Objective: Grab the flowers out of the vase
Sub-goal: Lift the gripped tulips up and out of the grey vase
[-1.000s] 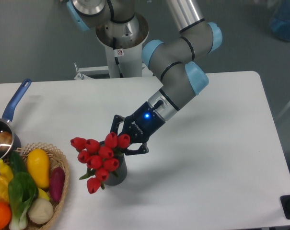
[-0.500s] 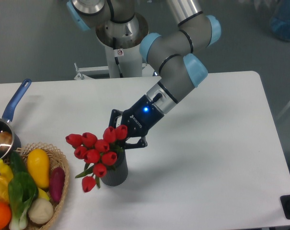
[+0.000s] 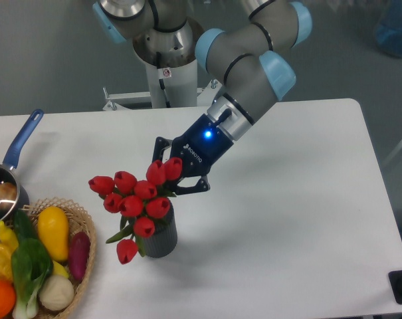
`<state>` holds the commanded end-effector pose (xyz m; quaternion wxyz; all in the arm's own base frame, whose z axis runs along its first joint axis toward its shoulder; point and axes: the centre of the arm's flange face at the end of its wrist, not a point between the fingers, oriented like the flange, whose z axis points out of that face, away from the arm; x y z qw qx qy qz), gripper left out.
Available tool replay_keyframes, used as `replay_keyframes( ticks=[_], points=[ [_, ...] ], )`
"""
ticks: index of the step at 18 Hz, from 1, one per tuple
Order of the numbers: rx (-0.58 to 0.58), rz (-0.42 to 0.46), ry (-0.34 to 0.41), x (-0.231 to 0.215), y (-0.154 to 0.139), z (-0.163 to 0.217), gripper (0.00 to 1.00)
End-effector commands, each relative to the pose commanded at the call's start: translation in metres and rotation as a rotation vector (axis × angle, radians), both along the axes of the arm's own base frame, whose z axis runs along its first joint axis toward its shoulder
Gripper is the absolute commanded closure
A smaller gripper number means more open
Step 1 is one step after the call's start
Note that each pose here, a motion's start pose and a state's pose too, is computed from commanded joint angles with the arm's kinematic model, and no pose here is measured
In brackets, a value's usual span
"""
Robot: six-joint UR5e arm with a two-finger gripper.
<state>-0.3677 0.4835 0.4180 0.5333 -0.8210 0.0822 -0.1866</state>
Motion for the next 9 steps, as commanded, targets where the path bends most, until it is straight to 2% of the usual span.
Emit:
replay_keyframes(
  ticks=[4, 9],
  points=[
    [0.057, 0.023, -0.032, -0.014, -0.007, 0.024, 0.95],
    [0.097, 0.068, 0.016, -0.038, -0.027, 0.056, 0.95]
  ],
)
